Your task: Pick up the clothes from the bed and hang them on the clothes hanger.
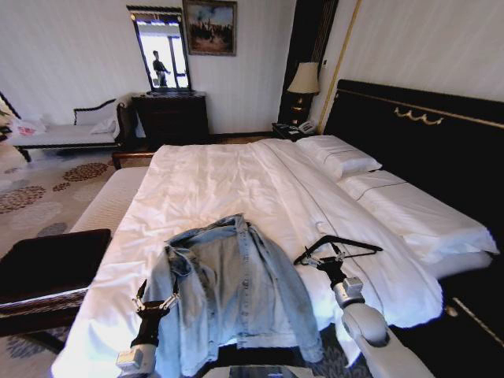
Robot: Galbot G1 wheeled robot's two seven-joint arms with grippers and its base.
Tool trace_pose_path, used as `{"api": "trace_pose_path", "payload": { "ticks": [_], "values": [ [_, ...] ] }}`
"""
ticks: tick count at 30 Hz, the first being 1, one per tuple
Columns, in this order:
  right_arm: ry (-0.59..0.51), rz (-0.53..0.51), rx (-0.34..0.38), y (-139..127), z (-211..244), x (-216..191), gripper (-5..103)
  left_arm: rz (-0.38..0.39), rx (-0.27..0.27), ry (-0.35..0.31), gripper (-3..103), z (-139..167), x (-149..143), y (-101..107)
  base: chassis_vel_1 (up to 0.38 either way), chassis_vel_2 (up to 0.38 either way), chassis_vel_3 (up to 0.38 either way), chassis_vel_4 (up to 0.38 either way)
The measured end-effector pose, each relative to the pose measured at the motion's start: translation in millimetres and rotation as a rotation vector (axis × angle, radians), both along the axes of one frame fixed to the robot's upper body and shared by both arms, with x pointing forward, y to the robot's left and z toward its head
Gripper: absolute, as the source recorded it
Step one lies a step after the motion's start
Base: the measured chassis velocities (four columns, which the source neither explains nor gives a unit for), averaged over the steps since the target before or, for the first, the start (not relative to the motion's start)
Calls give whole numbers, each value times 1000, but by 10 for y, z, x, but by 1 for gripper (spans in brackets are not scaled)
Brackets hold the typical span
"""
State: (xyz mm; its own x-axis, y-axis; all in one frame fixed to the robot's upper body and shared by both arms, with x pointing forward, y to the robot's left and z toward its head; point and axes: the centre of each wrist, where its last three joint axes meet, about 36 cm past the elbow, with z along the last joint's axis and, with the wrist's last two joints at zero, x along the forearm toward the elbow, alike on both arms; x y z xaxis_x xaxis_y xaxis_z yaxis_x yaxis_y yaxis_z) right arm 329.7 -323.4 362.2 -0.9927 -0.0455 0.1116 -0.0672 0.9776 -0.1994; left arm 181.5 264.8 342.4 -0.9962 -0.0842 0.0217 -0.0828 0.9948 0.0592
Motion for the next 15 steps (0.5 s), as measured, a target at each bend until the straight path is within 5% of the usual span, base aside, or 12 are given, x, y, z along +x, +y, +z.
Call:
{"api": "trace_pose_path", "payload": {
  "ticks": [15],
  "values": [
    [27, 24, -9, 13, -58, -26, 100, 9, -15, 10, 100, -52, -4, 8, -167, -182, 169, 177]
  ]
}}
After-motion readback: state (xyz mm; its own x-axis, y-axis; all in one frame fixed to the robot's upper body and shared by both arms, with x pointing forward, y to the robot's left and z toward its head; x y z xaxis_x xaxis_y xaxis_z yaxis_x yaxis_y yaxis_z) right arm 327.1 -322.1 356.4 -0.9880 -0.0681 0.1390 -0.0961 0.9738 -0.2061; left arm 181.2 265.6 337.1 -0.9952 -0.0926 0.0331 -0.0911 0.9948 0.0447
